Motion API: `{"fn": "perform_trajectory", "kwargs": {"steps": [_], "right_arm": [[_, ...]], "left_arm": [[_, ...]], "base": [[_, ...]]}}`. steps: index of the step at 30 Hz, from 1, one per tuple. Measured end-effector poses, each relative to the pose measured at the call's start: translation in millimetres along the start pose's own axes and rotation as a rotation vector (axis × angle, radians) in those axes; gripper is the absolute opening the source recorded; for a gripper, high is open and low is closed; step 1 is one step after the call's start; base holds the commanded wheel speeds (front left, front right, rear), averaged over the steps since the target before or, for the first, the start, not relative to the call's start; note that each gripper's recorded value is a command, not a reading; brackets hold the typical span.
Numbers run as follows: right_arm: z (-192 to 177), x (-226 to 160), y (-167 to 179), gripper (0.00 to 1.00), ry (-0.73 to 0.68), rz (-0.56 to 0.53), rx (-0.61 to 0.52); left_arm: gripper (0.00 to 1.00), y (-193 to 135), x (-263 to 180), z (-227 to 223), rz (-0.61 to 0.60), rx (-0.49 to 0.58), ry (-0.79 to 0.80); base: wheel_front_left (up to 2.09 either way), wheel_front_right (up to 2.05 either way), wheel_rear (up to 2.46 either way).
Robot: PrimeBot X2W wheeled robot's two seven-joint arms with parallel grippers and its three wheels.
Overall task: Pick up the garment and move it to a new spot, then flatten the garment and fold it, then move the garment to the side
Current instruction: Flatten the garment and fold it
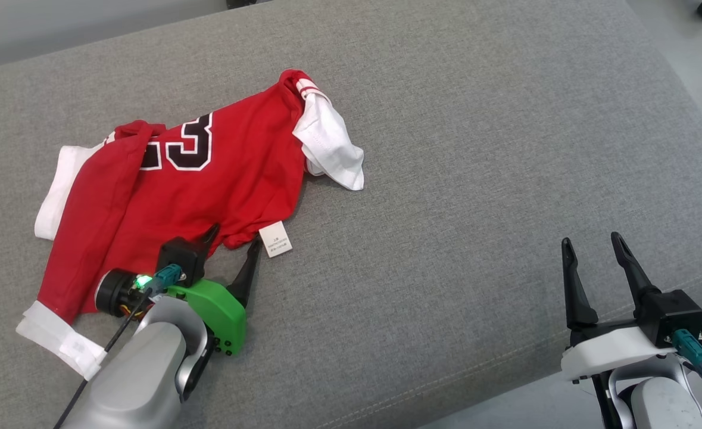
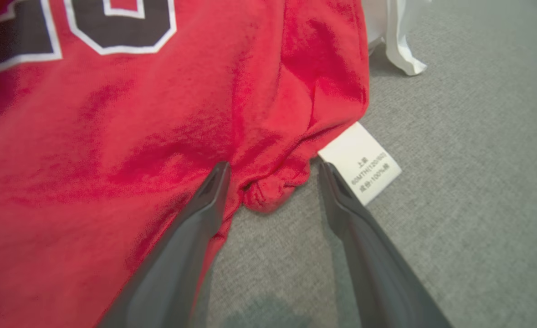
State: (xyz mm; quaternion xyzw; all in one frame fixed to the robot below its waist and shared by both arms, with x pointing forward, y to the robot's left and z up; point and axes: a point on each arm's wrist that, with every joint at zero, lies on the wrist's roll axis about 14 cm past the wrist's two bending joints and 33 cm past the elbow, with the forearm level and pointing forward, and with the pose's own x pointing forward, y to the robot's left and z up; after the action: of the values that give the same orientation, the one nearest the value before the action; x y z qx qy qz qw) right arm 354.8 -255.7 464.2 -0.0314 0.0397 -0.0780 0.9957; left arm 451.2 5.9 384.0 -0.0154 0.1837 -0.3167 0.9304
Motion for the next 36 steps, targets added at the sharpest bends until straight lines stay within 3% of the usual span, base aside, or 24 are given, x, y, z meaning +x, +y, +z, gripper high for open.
{"fn": "perform_trajectory", "kwargs": {"steps": [3,4,6,16,22,30,36], "right_arm": [[0.6,0.4,0.8,1.00,-0.002,0.002,0.001],[0.8,0.4,1.1,1.00,-0.002,0.003,0.001],[1.1,0.1,1.1,1.00,-0.003,0.003,0.001],[1.8,-5.9,-0.9,1.00,-0.006,-0.003,0.007],[0.7,-16.6,-4.3,1.00,-0.004,-0.012,0.014],[0.4,-19.5,5.3,1.00,-0.007,0.017,0.031],[1.4,-12.6,21.3,1.00,-0.012,0.066,0.038]], "left_arm": [[0.97,8.2,0.1,-1.7,0.010,0.042,0.012],[0.58,10.0,0.1,-3.1,0.014,0.048,0.019],[0.00,11.1,0.2,-5.0,0.011,0.063,0.029],[0.00,3.5,-0.4,24.3,-0.012,0.060,-0.059],[0.00,0.1,-27.3,42.5,-0.023,0.050,-0.145],[0.00,40.2,-103.5,-2.4,0.141,0.051,-0.038],[0.00,45.5,-143.4,-38.8,0.238,-0.014,0.046]], "base": [[0.00,0.00,0.00],[0.00,0.00,0.00],[0.00,0.00,0.00],[0.00,0.00,0.00],[0.00,0.00,0.00],[0.00,0.00,0.00],[0.00,0.00,0.00]]}}
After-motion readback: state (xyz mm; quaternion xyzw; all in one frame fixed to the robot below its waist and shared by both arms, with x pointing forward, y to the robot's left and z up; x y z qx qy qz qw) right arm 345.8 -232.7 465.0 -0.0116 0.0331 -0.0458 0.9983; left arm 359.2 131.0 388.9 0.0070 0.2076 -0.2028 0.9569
